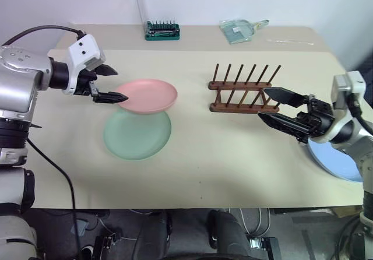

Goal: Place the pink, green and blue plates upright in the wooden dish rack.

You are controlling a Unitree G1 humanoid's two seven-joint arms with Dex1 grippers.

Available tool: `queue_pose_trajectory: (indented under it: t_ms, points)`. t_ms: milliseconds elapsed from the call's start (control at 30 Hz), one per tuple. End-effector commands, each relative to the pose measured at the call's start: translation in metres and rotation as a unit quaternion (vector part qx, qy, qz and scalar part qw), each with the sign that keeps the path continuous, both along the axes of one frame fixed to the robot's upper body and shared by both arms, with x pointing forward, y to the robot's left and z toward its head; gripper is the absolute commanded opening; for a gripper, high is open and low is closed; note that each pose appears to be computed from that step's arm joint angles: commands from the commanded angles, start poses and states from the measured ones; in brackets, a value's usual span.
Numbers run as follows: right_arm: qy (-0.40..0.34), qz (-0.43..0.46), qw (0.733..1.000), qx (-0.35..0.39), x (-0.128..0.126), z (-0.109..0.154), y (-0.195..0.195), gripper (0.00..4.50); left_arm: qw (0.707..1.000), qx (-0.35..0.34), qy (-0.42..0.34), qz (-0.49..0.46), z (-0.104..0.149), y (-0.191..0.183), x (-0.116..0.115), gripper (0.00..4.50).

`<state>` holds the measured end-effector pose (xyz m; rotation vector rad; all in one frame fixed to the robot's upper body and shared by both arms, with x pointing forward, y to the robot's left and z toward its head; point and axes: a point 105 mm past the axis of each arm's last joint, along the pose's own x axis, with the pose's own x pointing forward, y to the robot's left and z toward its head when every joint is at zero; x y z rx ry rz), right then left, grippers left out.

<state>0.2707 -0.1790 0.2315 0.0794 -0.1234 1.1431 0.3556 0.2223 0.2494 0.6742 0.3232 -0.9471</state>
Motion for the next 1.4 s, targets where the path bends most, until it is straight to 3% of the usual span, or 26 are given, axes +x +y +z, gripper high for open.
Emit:
queue_pose_trajectory:
  t_ms: [33, 133, 233, 400, 500, 667, 733, 767, 1000, 1233, 1300, 1400]
  points:
    - [-0.023, 0.004, 1.0, -0.002, 0.003, 0.007, 0.003, 4.42, 0.999, 0.021, 0.002, -0.037, 0.001, 0.004, -0.007, 4.5]
    - [-0.024, 0.006, 1.0, -0.006, 0.005, 0.008, 0.004, 4.42, 0.997, 0.039, 0.03, -0.059, -0.019, 0.002, -0.009, 4.5]
    - [-0.024, 0.003, 1.0, -0.01, 0.006, 0.007, 0.004, 4.42, 0.995, 0.093, 0.011, -0.039, -0.044, 0.007, 0.007, 4.5]
    - [-0.022, -0.013, 0.999, -0.021, 0.004, 0.002, 0.0, 4.42, 0.995, 0.09, 0.007, -0.039, -0.066, -0.008, 0.021, 4.5]
    - [-0.022, -0.02, 0.999, -0.023, 0.003, 0.001, -0.001, 4.5, 0.993, 0.108, -0.013, -0.038, -0.075, -0.012, 0.03, 3.71]
    - [-0.02, -0.029, 0.999, -0.029, 0.0, -0.002, -0.002, 4.5, 0.997, 0.067, 0.002, -0.048, -0.067, -0.019, 0.031, 1.1]
    - [-0.02, -0.031, 0.999, -0.029, 0.0, -0.003, -0.002, 4.5, 0.996, 0.066, 0.008, -0.051, -0.065, -0.016, 0.029, 0.19]
    - [-0.02, -0.033, 0.999, -0.027, 0.0, -0.003, -0.002, 4.5, 0.997, 0.062, 0.01, -0.048, -0.063, -0.015, 0.03, 0.02]
    - [-0.022, -0.037, 0.999, -0.028, 0.003, -0.005, -0.002, 4.5, 0.997, 0.056, -0.011, -0.054, -0.05, -0.016, 0.03, 0.02]
    - [-0.032, -0.041, 0.998, -0.024, 0.01, -0.001, -0.001, 4.5, 0.992, -0.007, -0.13, -0.004, 0.01, -0.017, 0.051, 0.02]
    - [-0.032, -0.042, 0.998, -0.028, 0.011, -0.002, -0.001, 4.5, 0.992, -0.056, -0.115, 0.006, 0.02, -0.018, 0.052, 0.02]
    - [-0.033, -0.042, 0.998, -0.03, 0.013, -0.003, -0.001, 4.5, 0.993, -0.083, -0.089, 0.003, 0.016, -0.021, 0.05, 0.02]
